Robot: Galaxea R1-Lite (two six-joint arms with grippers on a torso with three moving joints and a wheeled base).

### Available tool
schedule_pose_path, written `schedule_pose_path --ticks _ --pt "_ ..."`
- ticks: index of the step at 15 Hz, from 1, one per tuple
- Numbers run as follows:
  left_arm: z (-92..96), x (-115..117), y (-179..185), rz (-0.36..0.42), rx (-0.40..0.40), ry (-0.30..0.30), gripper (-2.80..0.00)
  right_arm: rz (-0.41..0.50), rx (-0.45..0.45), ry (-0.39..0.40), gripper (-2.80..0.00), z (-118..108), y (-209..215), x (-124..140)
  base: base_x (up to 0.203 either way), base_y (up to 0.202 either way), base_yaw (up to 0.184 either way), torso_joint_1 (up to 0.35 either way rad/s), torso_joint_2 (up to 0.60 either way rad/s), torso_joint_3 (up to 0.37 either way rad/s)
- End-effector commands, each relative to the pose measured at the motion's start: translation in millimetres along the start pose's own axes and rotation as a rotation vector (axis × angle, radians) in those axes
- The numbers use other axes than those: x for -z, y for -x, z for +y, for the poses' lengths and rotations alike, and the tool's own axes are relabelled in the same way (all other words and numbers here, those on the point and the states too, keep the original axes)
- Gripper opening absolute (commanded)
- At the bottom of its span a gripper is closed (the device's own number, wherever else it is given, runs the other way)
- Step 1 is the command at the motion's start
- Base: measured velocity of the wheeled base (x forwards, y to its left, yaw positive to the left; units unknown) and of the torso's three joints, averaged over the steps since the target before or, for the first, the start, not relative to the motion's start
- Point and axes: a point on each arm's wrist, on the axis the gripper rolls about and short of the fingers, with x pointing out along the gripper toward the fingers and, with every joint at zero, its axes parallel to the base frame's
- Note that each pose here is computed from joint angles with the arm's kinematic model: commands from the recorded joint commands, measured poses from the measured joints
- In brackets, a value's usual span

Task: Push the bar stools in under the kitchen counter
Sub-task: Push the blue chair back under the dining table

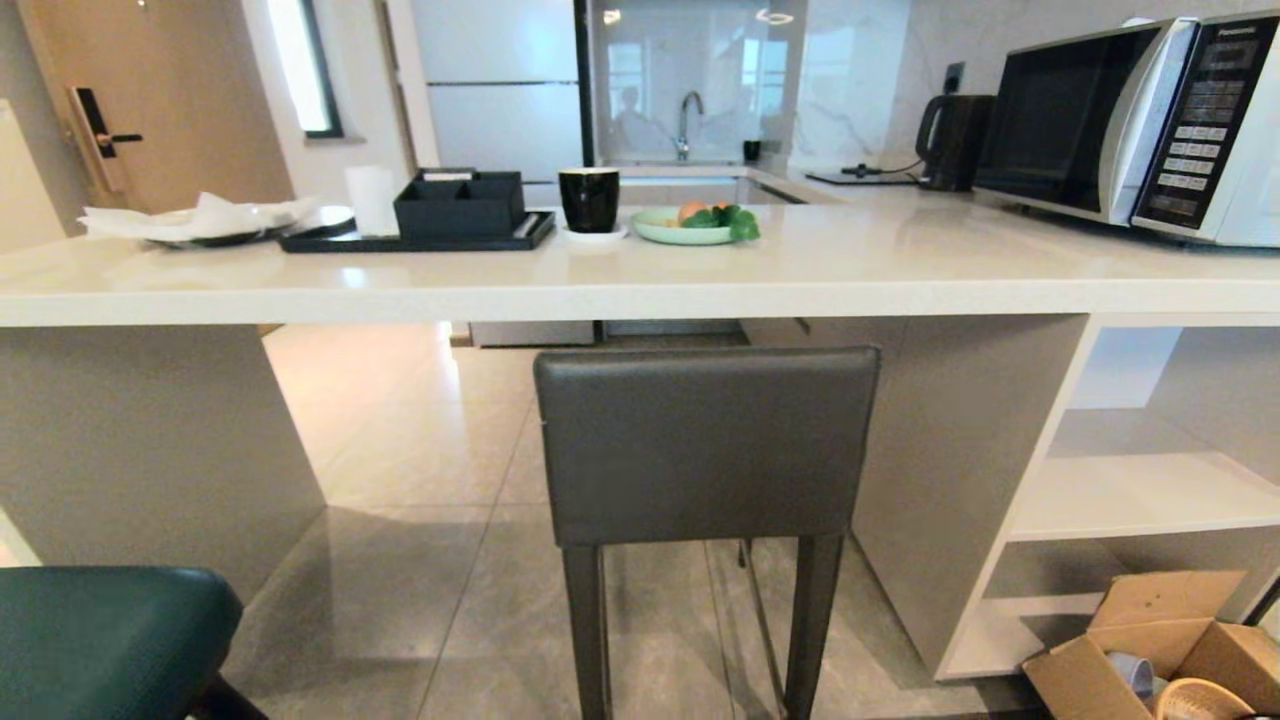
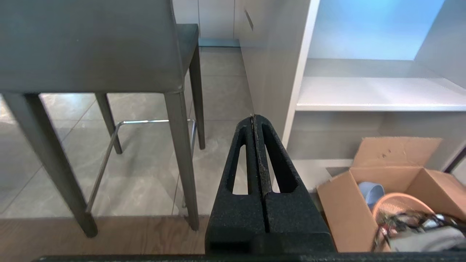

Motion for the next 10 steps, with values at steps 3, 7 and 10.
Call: schedule_pose_path --ticks 3,7,10 --pt "0.0 0.4 -0.2 0.000 0.000 -0.001 -2.80 0.001 -0.001 0.000 -2.80 0.0 -0.1 0.0 -0.198 0.000 -0.002 0.002 0.00 0.003" --pt "0.0 0.4 -0.2 0.000 0.000 -0.001 -2.80 0.001 -0.001 0.000 -2.80 0.0 -0.1 0.0 -0.197 0.000 -0.002 0.003 0.00 0.001" --pt "0.0 0.2 -0.2 -0.002 0.000 0.002 -2.80 0.001 -0.001 0.000 -2.80 0.0 -0.1 0.0 -0.199 0.000 -0.003 0.004 0.00 0.001"
